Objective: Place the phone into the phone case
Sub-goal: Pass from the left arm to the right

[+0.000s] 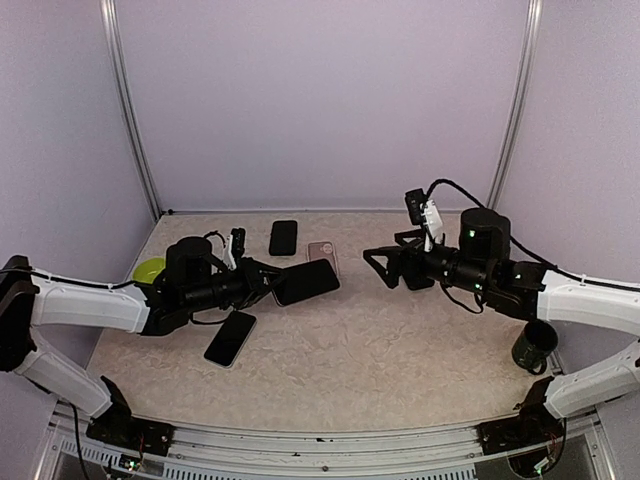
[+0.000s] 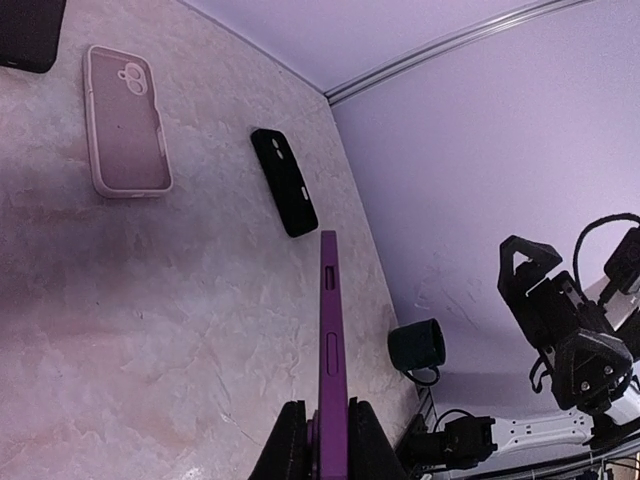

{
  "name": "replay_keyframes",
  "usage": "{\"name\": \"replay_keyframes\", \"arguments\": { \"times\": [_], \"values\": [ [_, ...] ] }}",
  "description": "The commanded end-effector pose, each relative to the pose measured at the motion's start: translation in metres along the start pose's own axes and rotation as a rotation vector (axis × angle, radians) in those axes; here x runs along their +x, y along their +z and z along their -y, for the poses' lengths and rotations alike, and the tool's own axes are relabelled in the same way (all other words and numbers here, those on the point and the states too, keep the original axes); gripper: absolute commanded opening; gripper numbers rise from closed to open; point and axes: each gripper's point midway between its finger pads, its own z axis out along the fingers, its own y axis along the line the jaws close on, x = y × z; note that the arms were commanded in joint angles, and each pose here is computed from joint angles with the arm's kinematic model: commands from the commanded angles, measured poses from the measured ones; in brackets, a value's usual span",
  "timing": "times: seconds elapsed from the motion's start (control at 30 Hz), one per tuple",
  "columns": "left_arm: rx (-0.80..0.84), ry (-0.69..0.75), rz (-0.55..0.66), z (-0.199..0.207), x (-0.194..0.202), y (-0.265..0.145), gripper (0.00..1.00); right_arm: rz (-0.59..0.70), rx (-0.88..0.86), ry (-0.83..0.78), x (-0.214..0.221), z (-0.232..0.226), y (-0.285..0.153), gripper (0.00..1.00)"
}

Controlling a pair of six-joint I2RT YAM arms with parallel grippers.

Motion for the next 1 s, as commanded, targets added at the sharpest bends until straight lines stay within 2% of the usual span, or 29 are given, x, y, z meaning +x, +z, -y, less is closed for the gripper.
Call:
{"name": "replay_keyframes", "arguments": {
  "times": [0.0,0.23,0.43,0.8,0.97],
  "values": [
    [0.181,0.081,0.041,0.046,-0.013,-0.011,0.00,-0.118,-0.274,0.248,0.021,-0.029,-0.008,0.99],
    [0.315,0.146,0.029,0.078,-0.007,-0.019,0.00,-0.167,-0.341,0.369,0.024,-0.024,-0.002,0.99],
    [0.409,0.191,0.004,0.102,0.003,-0.025,0.00,-0.242,-0.411,0.493,0.044,-0.015,0.010,0.95],
    [0.489,0.239,-0.080,0.120,0.020,-0.026,0.00,-0.296,-0.620,0.531,0.041,-0.040,0.012,0.91],
    [0.508,0.247,-0.117,0.125,0.028,-0.020,0.00,-0.316,-0.724,0.558,0.038,-0.052,0.008,0.84]
  ]
}}
